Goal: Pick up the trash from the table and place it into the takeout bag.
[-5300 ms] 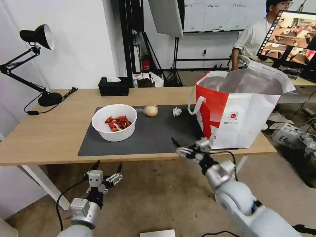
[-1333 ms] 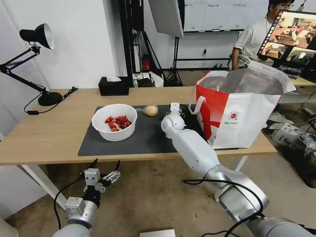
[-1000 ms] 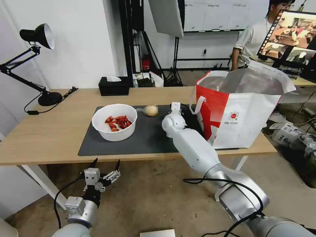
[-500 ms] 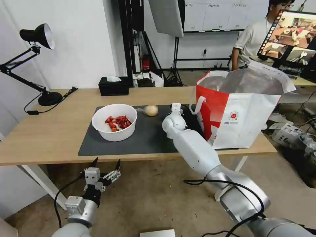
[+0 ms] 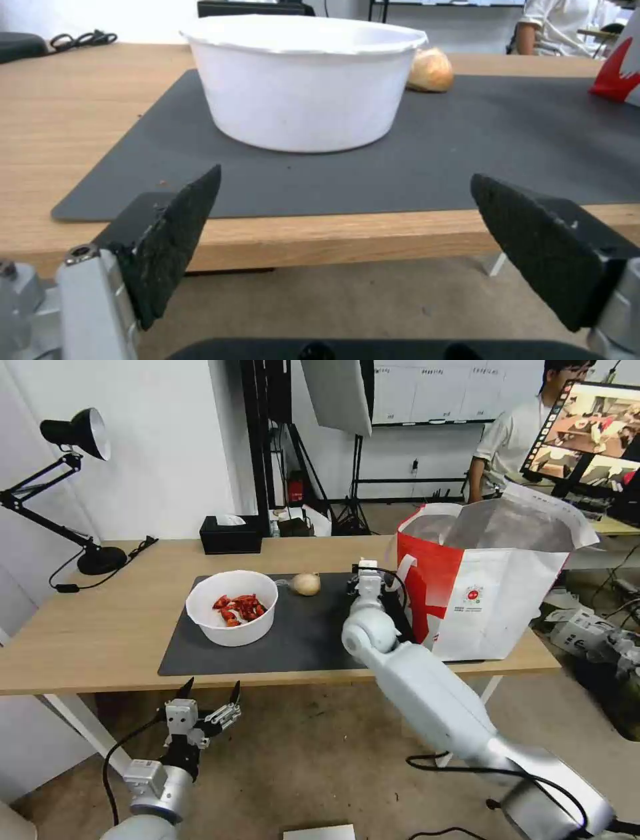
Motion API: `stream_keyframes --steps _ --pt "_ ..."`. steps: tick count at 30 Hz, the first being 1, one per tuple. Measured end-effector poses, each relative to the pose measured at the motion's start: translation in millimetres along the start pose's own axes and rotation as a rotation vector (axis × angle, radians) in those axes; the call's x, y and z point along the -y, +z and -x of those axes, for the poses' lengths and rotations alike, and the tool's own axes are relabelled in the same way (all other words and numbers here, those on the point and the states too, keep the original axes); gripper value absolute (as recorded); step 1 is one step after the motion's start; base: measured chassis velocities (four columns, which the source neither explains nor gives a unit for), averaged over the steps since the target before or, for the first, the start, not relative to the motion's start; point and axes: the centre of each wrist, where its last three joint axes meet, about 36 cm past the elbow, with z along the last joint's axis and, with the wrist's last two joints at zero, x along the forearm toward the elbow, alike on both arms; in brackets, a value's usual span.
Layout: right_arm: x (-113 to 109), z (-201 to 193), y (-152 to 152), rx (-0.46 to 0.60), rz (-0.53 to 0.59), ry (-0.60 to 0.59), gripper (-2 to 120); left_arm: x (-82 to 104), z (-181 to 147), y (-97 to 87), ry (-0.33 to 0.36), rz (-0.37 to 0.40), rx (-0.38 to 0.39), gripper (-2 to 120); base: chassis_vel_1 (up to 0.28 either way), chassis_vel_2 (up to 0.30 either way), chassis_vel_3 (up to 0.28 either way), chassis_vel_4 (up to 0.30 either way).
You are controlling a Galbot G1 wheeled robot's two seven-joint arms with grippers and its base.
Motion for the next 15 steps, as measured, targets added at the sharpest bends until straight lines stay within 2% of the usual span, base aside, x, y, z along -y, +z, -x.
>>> stream_keyframes --steps 8,10,12,14,15 --pt "36 -26 16 0.068 0.031 -0.2 0 -0.6 0 1.4 -0.006 -0.005 -0.001 100 0.0 0.0 0.0 0.0" --pt "51 -28 23 0.116 0.051 -0.293 0 0.2 0 3.5 -0.005 -0.009 -0.006 100 0.0 0.0 0.0 0.0" --pt "55 -28 24 0.135 0.057 -0.319 0 0.4 0 4.0 -0.006 -0.01 -0.007 100 0.0 0.0 0.0 0.0" --pt "70 -29 23 0.237 0.074 -0.392 0 1.3 1 4.4 -0.01 -0.018 -0.005 100 0.0 0.0 0.0 0.0" --pt "70 -29 23 0.237 0.074 -0.392 0 1.3 1 4.4 -0.01 -0.018 -0.005 100 0.0 0.0 0.0 0.0"
